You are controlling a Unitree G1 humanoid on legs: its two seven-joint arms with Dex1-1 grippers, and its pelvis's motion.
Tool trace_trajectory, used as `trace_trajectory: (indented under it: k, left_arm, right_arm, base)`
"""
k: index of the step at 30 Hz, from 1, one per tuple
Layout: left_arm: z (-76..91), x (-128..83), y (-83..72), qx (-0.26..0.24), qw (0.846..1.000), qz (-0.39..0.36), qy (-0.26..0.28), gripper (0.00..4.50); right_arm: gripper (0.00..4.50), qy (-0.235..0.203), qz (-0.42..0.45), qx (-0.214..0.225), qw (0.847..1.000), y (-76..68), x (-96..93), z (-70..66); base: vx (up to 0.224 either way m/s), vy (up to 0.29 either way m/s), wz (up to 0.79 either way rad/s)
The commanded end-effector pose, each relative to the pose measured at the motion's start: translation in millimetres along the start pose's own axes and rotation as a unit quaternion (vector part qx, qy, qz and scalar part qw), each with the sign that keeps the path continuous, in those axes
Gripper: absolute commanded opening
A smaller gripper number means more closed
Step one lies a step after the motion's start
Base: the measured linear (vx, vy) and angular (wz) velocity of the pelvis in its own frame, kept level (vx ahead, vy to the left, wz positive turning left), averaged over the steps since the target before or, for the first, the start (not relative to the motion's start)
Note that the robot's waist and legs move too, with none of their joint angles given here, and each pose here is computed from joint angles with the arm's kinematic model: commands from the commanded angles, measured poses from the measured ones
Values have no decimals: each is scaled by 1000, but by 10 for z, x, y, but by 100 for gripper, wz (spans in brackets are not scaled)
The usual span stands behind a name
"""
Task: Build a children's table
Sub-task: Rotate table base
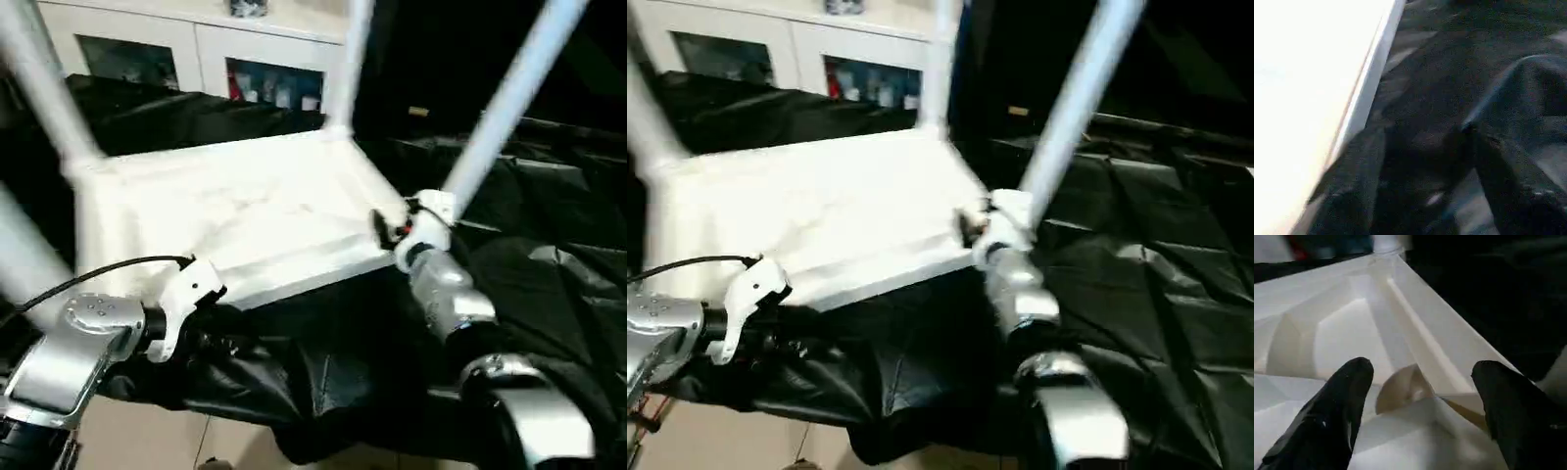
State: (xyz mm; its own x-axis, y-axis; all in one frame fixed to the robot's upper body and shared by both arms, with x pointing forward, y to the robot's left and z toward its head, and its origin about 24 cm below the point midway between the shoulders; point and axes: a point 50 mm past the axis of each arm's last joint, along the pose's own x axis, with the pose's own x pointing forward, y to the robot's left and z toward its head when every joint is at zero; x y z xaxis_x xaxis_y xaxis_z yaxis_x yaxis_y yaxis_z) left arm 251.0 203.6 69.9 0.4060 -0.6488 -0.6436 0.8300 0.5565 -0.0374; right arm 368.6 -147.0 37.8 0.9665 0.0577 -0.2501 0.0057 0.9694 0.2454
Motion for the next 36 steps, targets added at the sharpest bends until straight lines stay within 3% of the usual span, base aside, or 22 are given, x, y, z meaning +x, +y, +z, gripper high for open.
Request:
trace_trajectory:
  k: [1,3,8,12,13,15,19,23,24,28,32,36]
  left_arm:
    - [50,-28,106,12,999,49,-13,337]
    - [56,-24,122,14,998,58,-16,369]
    - [58,-13,197,30,993,104,-47,406]
    - [-46,-87,177,22,993,107,-50,426]
    - [-139,-162,148,18,992,108,-55,439]
    - [-230,-242,112,17,992,107,-64,447]
    - [-363,-431,66,-13,987,103,-124,447]
    - [-376,-559,173,-25,973,154,-172,447]
    - [-312,-591,264,-21,960,191,-203,447]
    - [-89,-543,318,-16,940,203,-274,447]
    - [85,-399,355,-18,932,194,-304,447]
    - [282,-208,372,-26,920,163,-354,447]
  right_arm:
    - [370,-22,-64,8,998,-309,-5,139]
    - [370,-26,-72,7,997,-354,-5,166]
    - [370,-42,-120,-1,992,-684,-50,303]
    - [370,-45,-146,-27,988,-894,-109,356]
    - [370,-46,-160,-28,986,-998,-147,363]
    - [370,-48,-165,-24,985,-1066,-176,362]
    - [370,-50,-133,-49,989,-1039,-187,329]
    - [370,-55,-68,-80,993,-876,-197,227]
    - [370,-60,-29,-98,993,-772,-237,142]
    - [370,-68,-19,-114,991,-711,-360,-4]
    - [370,-69,-41,-109,991,-742,-508,-151]
    - [370,-34,-102,-117,987,-842,-700,-376]
  base:
    - [0,0,0]
    - [0,0,0]
    - [0,0,0]
    - [0,0,0]
    - [0,0,0]
    - [0,0,0]
    - [0,0,0]
    - [0,0,0]
    - [0,0,0]
    - [0,0,0]
    - [0,0,0]
    - [0,0,0]
